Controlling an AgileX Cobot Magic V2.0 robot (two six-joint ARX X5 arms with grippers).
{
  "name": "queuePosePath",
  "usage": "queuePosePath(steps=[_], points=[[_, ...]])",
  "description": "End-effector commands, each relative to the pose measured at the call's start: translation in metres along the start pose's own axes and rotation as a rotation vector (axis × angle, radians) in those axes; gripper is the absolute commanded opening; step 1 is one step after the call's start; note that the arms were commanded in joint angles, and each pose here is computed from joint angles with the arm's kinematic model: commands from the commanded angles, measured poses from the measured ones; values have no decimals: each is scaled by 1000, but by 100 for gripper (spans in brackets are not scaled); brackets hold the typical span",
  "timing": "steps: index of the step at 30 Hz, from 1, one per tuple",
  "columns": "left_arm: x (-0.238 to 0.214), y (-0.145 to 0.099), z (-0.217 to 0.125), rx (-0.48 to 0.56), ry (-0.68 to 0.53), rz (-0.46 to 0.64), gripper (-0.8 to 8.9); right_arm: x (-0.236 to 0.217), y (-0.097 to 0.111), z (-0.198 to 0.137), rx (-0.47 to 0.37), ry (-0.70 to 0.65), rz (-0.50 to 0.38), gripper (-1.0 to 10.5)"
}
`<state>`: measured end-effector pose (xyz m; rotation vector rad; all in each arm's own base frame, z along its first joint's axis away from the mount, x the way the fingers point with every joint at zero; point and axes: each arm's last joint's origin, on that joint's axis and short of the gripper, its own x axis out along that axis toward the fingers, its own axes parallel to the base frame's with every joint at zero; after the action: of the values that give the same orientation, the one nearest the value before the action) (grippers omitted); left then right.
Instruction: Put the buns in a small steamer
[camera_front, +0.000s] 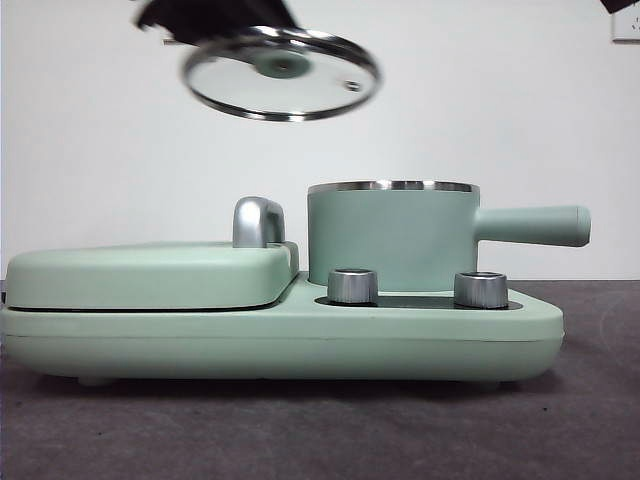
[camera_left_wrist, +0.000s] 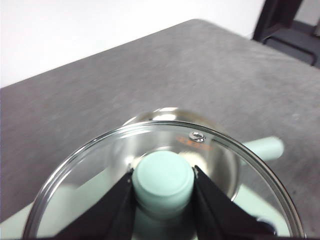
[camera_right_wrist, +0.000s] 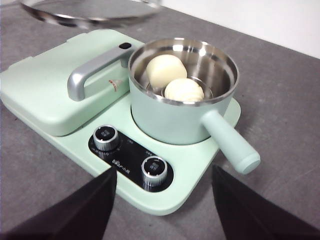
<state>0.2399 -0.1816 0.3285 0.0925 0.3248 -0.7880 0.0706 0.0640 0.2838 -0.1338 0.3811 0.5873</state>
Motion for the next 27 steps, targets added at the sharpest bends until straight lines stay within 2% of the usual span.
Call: queuePosePath(steps=[1, 7, 16, 21, 27], points=[[16, -10, 6, 19, -77, -43, 16, -2, 1, 1, 31, -5, 9, 298], [52, -23, -5, 37, -93, -88, 16, -2, 1, 1, 45, -4, 18, 298], [85, -22, -15, 49, -151, -81, 16, -2, 2, 0, 58, 5, 37, 298], [101, -21, -9, 93, -154, -78, 16, -2, 1, -1, 55, 19, 35, 298], [113, -20, -9, 95, -114, -70, 16, -2, 1, -1, 55, 19, 35, 298]])
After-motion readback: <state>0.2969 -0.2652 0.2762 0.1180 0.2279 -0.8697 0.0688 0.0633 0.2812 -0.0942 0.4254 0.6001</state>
